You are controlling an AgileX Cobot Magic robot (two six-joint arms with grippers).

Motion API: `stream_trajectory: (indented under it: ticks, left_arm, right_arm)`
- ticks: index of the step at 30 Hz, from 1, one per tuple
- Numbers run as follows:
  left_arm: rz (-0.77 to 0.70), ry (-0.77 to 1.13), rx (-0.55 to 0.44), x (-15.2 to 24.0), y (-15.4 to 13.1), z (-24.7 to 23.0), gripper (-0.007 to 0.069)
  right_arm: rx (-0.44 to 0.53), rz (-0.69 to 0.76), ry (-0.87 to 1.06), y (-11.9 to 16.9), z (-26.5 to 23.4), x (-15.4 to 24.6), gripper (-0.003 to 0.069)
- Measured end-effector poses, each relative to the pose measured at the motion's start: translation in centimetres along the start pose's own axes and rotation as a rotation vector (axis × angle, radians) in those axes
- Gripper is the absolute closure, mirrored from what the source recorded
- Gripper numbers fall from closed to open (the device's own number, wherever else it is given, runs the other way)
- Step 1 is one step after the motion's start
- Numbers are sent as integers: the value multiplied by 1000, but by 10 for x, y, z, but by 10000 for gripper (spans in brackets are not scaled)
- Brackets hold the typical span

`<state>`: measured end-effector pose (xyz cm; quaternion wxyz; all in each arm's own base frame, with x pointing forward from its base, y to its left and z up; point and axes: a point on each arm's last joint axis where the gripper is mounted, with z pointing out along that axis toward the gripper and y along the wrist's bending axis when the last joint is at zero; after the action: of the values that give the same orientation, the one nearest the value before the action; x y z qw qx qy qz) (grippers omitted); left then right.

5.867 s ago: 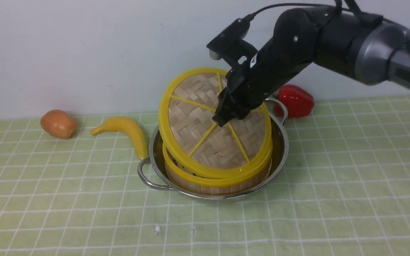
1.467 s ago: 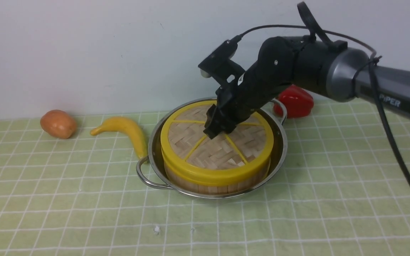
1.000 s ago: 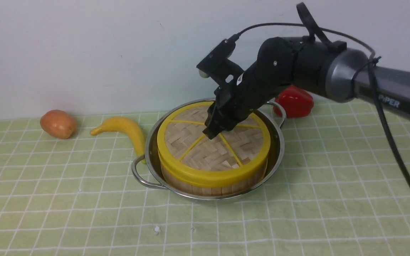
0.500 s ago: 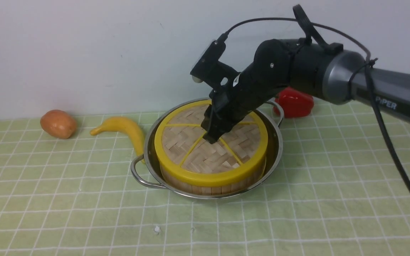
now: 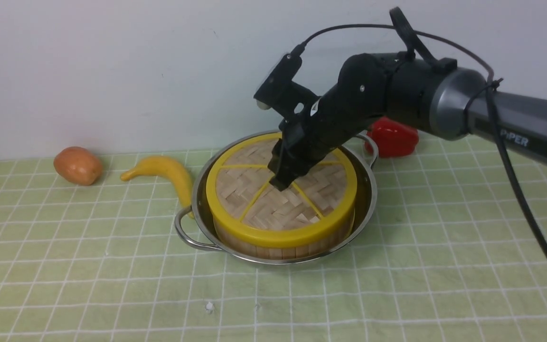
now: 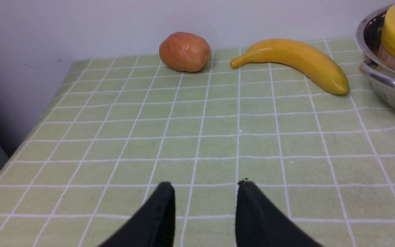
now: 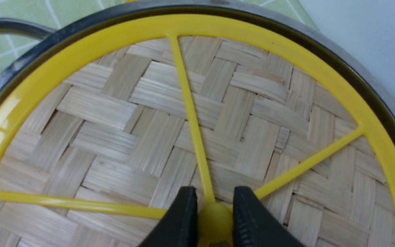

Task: Place the steamer in the pot on the green tablecloth, and put the lid on the steamer.
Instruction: 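Place the bamboo steamer lid onto the steamer basket in the pot with the right gripper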

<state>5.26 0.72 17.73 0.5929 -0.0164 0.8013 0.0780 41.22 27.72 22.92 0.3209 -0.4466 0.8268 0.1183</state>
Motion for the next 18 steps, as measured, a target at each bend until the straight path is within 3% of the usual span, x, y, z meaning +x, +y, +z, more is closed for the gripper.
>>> stream_trajectory:
  ticks: [18]
  left_arm:
    - [0, 0, 0, 0, 0, 0, 382]
  right_arm:
    - [31, 75, -39, -3, 0, -3, 514]
